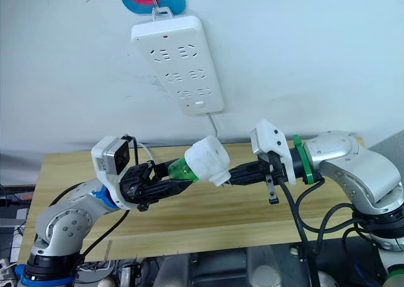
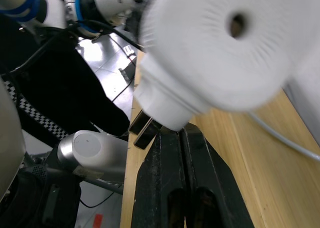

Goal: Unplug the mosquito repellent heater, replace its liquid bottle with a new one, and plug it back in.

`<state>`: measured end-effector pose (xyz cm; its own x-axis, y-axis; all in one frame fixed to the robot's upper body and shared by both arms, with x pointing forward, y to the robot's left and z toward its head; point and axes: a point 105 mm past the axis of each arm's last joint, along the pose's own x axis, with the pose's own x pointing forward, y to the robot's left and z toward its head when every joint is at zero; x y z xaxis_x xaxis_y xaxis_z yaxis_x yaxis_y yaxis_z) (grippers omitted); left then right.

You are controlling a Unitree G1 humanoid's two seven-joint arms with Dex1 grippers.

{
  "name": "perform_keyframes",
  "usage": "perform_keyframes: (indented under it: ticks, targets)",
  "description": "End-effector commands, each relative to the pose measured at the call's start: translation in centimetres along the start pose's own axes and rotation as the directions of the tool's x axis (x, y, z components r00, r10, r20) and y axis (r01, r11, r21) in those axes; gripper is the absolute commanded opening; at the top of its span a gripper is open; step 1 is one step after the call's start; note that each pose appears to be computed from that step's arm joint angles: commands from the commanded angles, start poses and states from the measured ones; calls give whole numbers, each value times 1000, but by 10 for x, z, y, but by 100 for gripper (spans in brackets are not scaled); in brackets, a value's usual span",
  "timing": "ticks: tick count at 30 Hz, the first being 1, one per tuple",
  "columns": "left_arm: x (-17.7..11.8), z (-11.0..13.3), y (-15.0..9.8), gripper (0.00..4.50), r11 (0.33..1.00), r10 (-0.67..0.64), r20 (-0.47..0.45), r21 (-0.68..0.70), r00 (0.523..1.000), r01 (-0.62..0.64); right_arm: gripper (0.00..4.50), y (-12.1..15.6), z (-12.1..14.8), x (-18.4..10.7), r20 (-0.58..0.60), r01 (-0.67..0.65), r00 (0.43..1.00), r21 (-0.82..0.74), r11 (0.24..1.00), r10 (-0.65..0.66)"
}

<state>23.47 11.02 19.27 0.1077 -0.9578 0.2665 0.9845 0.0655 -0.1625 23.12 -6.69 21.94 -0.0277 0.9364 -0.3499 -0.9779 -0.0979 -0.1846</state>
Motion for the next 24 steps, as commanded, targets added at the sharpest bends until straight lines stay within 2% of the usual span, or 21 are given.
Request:
perform_keyframes:
  ticks: [1, 10, 24]
  targets:
    - [6, -5, -4, 226, 999, -39, -15, 8, 999, 39, 4, 10, 16, 2, 12, -43, 999, -88, 995, 44]
    - [11, -12, -1, 226, 997, -72, -39, 10, 997, 72, 4, 18, 31, 5, 15, -88, 996, -154, 984, 92]
    - [15, -17, -7, 226, 995, -101, -52, -10, 994, 101, 4, 11, 47, 9, 50, -80, 994, -216, 973, 93]
